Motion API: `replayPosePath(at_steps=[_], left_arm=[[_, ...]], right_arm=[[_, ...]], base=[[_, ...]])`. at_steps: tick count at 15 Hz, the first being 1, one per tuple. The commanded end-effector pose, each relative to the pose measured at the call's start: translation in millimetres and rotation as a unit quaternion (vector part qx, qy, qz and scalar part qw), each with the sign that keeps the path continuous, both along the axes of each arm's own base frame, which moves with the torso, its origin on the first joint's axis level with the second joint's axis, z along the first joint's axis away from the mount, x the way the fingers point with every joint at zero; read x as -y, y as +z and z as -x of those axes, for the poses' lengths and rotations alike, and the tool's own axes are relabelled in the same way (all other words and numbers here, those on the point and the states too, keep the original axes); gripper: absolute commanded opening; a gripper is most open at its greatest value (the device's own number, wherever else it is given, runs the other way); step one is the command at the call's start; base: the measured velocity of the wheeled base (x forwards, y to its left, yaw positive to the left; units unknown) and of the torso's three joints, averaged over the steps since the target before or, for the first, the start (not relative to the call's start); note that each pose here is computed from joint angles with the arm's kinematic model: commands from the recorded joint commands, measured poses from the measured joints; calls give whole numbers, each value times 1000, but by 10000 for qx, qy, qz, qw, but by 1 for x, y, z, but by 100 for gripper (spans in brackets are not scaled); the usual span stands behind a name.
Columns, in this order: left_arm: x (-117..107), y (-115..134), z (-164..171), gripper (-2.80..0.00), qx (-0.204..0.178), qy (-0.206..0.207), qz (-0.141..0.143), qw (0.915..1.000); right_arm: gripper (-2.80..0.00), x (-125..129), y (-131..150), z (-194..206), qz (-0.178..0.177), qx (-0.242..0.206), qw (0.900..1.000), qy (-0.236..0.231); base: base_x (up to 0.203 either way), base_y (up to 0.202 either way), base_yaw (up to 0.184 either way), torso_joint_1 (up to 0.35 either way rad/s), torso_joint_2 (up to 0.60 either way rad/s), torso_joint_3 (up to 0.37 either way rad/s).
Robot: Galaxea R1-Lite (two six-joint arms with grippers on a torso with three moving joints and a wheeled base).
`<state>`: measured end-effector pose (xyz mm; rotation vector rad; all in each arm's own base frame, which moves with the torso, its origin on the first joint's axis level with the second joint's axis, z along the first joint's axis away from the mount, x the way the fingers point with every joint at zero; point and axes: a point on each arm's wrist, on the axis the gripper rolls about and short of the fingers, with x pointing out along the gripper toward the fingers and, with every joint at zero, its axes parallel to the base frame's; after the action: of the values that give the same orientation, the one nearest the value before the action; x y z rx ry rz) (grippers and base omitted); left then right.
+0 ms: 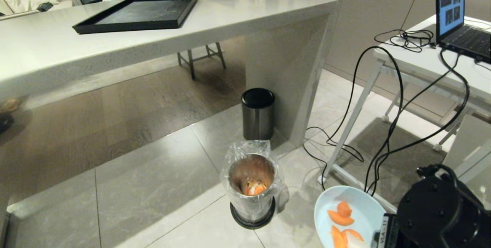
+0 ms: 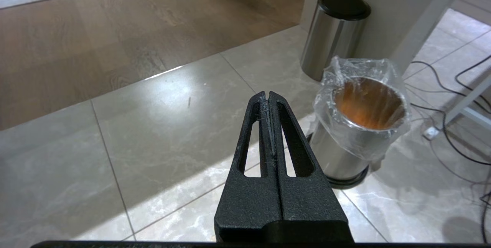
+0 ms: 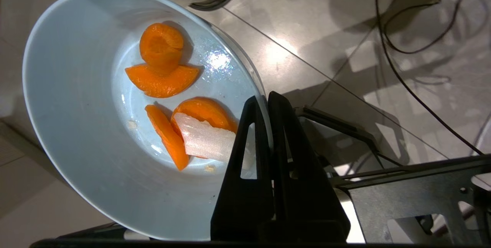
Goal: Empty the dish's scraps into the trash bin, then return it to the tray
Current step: Move the bowl over the trash can
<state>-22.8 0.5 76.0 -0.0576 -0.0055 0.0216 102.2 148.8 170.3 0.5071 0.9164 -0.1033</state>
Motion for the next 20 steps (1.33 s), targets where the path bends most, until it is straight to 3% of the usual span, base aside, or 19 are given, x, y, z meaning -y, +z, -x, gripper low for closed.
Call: replayPosePath(at_steps=[1, 13, 20], left_arm=[[0, 0, 0, -280, -1, 7, 4, 10000], [0, 0, 0, -280, -1, 4, 4, 10000], [0, 0, 0, -280, -9, -1, 4, 10000]], right_arm=[[-280, 2, 0, 1, -20, 6, 10000, -41], [-280, 4, -4, 2, 107, -26, 9999, 47], [-280, -1, -6, -1, 156, -48, 9998, 59]], base=[[0, 0, 0, 0, 0, 0], [0, 0, 0, 0, 0, 0], [0, 0, 0, 1, 3, -164]])
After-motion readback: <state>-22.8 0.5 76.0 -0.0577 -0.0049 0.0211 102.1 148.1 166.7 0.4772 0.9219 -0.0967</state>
